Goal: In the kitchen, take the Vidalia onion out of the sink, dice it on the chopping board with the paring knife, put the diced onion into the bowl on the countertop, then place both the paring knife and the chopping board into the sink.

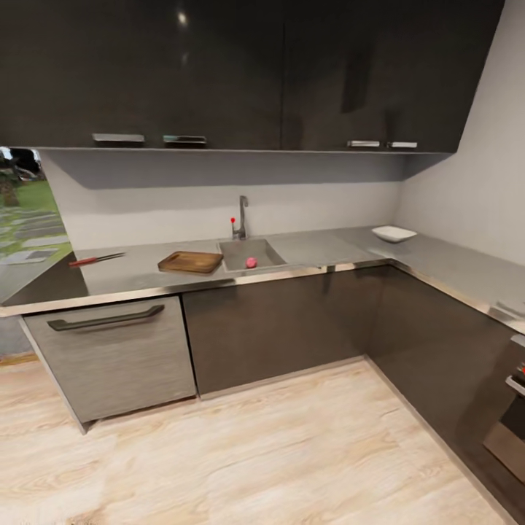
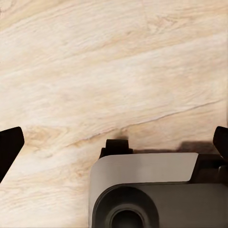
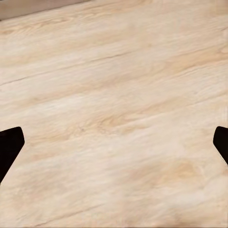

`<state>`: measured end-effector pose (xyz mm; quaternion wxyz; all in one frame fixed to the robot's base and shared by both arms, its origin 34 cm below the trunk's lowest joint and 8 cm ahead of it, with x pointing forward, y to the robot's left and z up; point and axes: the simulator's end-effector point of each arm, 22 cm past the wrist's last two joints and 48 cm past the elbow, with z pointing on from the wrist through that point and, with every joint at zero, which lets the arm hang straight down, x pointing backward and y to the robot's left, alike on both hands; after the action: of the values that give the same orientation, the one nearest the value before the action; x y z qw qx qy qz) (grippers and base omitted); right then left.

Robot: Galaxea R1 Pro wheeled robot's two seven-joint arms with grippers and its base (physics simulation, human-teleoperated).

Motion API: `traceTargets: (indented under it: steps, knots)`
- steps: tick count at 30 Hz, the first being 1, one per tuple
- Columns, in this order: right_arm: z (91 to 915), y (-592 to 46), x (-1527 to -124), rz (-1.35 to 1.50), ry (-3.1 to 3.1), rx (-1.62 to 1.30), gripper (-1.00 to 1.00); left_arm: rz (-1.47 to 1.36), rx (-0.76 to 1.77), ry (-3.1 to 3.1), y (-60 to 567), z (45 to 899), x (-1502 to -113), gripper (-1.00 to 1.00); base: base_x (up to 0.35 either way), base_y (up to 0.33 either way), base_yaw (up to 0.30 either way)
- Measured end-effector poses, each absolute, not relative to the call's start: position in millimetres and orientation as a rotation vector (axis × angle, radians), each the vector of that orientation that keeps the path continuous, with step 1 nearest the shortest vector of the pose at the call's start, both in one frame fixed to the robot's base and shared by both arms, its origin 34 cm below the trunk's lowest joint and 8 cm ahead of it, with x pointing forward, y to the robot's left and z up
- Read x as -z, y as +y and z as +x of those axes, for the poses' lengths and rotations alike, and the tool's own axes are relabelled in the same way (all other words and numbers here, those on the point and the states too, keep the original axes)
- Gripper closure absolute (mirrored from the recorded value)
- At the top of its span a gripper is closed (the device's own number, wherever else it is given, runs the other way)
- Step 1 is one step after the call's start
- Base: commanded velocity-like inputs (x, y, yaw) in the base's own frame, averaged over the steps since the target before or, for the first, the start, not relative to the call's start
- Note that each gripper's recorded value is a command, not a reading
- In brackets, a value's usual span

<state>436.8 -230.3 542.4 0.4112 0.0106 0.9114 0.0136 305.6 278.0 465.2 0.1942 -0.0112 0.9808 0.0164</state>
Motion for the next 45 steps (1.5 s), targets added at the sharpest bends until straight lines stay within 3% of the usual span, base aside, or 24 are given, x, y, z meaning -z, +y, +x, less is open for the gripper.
traceTargets:
  steps: [28,45]
  knots:
    - [433.5,-230.4,-538.7,0.021,2.306,-0.033,-1.00,-0.031,-0.046,2.761,278.1,301.7,-463.3,-1.00,0.233,-0.010,0.285]
    - [433.4,-231.6,-539.9,0.012,2.307,-0.033,-1.00,-0.032,-0.041,2.757,276.6,303.8,-465.4,-1.00,0.002,0.000,0.024]
